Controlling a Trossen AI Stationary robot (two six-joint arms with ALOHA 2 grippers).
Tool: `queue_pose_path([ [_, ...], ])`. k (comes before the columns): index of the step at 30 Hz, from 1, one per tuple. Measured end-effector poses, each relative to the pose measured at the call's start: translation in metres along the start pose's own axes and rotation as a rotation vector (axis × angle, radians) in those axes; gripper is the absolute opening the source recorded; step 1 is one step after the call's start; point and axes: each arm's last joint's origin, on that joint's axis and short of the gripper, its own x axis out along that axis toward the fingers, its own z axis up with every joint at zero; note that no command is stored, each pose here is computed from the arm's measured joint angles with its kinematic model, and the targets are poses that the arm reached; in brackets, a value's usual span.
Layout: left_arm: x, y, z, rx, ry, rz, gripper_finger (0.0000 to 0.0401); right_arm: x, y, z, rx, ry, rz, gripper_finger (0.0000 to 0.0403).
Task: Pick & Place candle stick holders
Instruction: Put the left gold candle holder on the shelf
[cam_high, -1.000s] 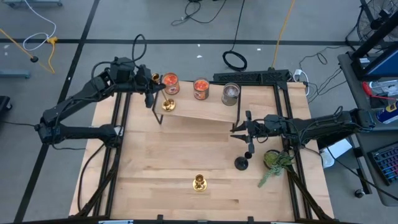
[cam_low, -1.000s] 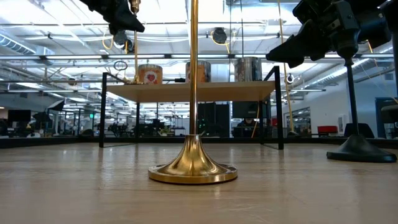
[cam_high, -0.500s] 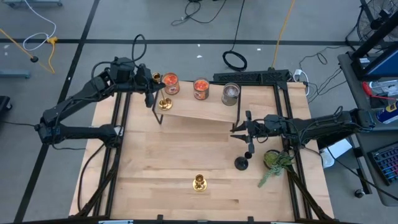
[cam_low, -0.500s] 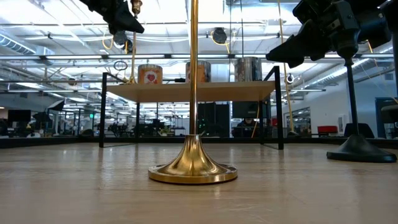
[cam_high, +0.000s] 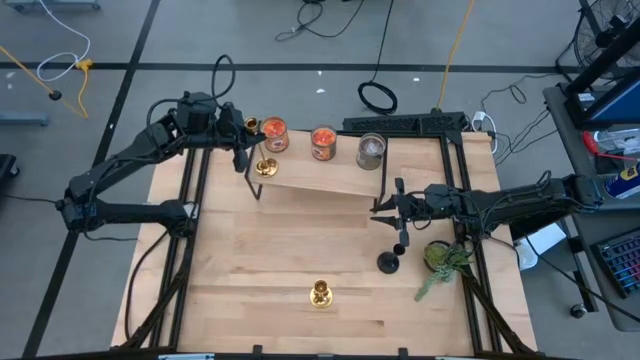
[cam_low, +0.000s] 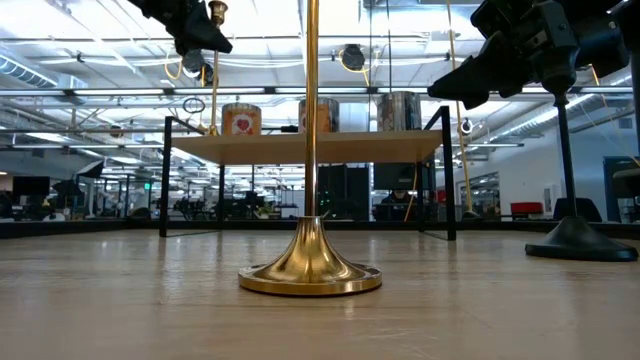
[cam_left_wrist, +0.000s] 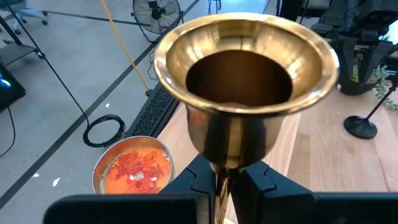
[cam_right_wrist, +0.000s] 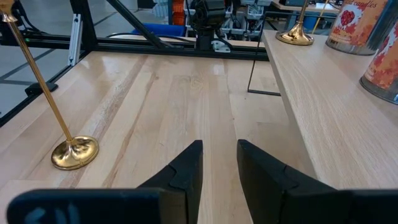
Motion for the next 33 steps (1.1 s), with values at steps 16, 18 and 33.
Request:
queue_pose_path([
  [16, 0.0, 0.0, -0.0002, 0.0, 0.002, 0.0, 0.0037, 0.0, 0.0, 0.0, 0.0, 0.0, 0.0, 0.0095],
  [18, 0.0, 0.0, -0.0002, -0.002, 0.002, 0.0, 0.0037, 0.0, -0.0001, 0.0, 0.0, 0.0, -0.001, 0.0095],
  [33, 0.0, 0.0, -0.0002, 0.021, 0.002, -0.001, 0.0037, 0.0, 0.0, 0.0, 0.0, 0.0, 0.0, 0.0094],
])
